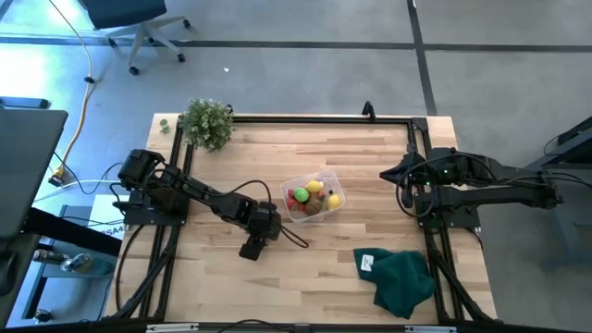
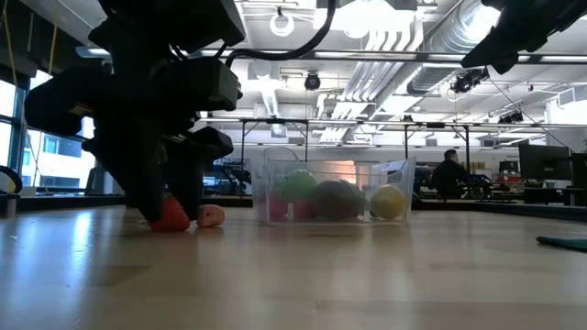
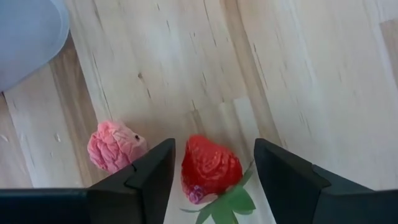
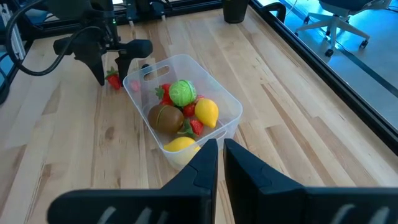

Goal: Pick and placing Produce into tupperware
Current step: Put the red strawberry into the transparent bin

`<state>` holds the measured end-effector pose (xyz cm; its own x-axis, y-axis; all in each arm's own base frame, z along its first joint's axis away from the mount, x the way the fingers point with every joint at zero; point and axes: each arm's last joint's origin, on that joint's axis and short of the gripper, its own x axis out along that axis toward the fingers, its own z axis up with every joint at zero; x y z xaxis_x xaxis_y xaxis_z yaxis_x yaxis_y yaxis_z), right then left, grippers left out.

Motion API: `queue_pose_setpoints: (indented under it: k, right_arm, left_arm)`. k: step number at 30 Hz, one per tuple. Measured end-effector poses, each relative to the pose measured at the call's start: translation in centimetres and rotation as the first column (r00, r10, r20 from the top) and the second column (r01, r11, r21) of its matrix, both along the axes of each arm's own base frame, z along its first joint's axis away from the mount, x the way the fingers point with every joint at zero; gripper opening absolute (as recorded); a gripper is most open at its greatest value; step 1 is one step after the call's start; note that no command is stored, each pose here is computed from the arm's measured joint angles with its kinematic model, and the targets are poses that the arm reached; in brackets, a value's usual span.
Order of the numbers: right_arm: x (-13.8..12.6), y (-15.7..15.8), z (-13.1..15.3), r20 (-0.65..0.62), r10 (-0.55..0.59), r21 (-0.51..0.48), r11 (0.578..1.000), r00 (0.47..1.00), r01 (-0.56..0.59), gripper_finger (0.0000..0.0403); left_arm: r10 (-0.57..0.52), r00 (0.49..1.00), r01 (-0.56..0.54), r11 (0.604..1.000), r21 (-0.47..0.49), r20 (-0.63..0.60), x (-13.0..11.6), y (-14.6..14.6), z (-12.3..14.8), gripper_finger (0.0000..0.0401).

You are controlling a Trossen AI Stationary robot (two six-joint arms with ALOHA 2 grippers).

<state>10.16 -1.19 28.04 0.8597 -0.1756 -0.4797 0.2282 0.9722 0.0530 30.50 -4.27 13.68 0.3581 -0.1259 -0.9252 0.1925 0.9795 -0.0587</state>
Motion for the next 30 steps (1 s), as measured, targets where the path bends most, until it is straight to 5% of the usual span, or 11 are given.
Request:
queue_pose_setpoints:
  k: [19, 30]
  right_arm:
    - [0.0, 0.0, 0.0, 0.000, 0.000, 0.000, 1.000, 1.000, 0.000, 0.0019]
    - [0.0, 0.0, 0.0, 0.000, 0.000, 0.000, 1.000, 1.000, 0.000, 0.0019]
  left_arm:
    - [0.020, 0.999, -0.020, 1.000, 0.004, -0.031, -0.3, 0.1, -0.1, 0.0144]
    - [0.026, 1.000, -0.026, 0.999, -0.046, -0.005, 0.6, -0.2, 1.0, 0.0139]
